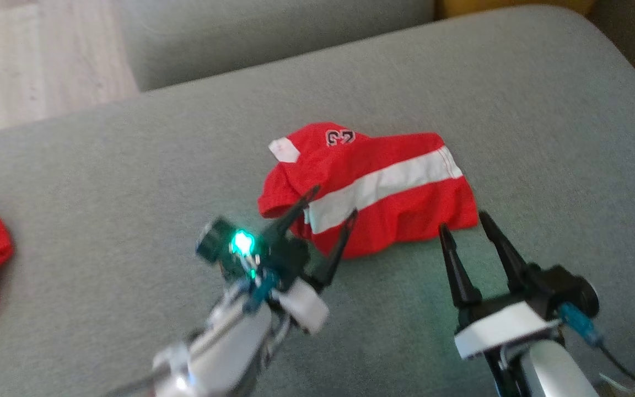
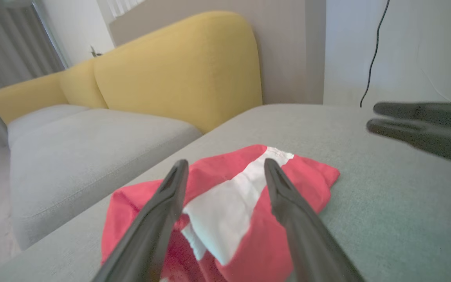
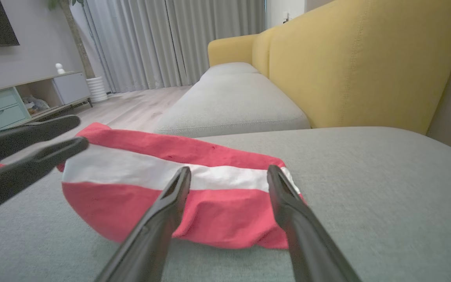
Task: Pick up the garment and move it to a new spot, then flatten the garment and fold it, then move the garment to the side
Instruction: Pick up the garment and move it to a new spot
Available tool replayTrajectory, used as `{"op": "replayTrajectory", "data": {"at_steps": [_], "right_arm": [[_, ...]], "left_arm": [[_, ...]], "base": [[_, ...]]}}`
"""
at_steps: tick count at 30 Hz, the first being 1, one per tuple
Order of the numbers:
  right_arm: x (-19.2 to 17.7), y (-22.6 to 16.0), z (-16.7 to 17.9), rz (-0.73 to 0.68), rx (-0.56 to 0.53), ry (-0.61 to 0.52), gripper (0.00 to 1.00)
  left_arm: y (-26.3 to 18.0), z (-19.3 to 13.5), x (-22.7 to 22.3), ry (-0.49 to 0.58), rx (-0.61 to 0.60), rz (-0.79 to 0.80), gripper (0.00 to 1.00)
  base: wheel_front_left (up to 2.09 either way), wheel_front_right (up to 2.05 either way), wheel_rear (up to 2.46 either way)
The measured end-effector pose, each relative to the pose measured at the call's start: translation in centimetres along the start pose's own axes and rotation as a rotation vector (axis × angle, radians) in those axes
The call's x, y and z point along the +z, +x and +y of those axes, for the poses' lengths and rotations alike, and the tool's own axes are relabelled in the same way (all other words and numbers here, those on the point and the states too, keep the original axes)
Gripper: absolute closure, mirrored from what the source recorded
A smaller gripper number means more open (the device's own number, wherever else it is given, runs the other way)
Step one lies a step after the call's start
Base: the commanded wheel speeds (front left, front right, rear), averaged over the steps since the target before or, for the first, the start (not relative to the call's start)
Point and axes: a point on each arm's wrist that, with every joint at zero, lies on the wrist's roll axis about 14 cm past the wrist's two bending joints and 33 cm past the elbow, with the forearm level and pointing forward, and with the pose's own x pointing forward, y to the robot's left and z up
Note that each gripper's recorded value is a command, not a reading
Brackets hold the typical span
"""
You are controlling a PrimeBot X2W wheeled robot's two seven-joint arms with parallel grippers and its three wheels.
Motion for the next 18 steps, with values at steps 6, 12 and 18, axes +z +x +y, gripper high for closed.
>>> {"op": "replayTrajectory", "data": {"at_steps": [6, 12, 18], "right_arm": [[-1.6, -1.7, 0.7, 0.04, 0.013, 0.012, 0.0], [-1.4, -2.1, 1.5, 0.026, 0.04, 0.015, 0.0], [-1.5, -3.1, 2.6, 0.025, 0.079, 0.012, 0.0]], "left_arm": [[-6.8, 1.3, -0.6, -0.137, 0.299, -0.023, 0.0], [-15.3, 5.1, -1.5, -0.211, 0.643, -0.028, 0.0], [-21.2, 6.4, -0.6, -0.217, 0.824, -0.081, 0.0]], "base": [[0.0, 0.0, 0.0], [0.0, 0.0, 0.0], [0.0, 0.0, 0.0]]}}
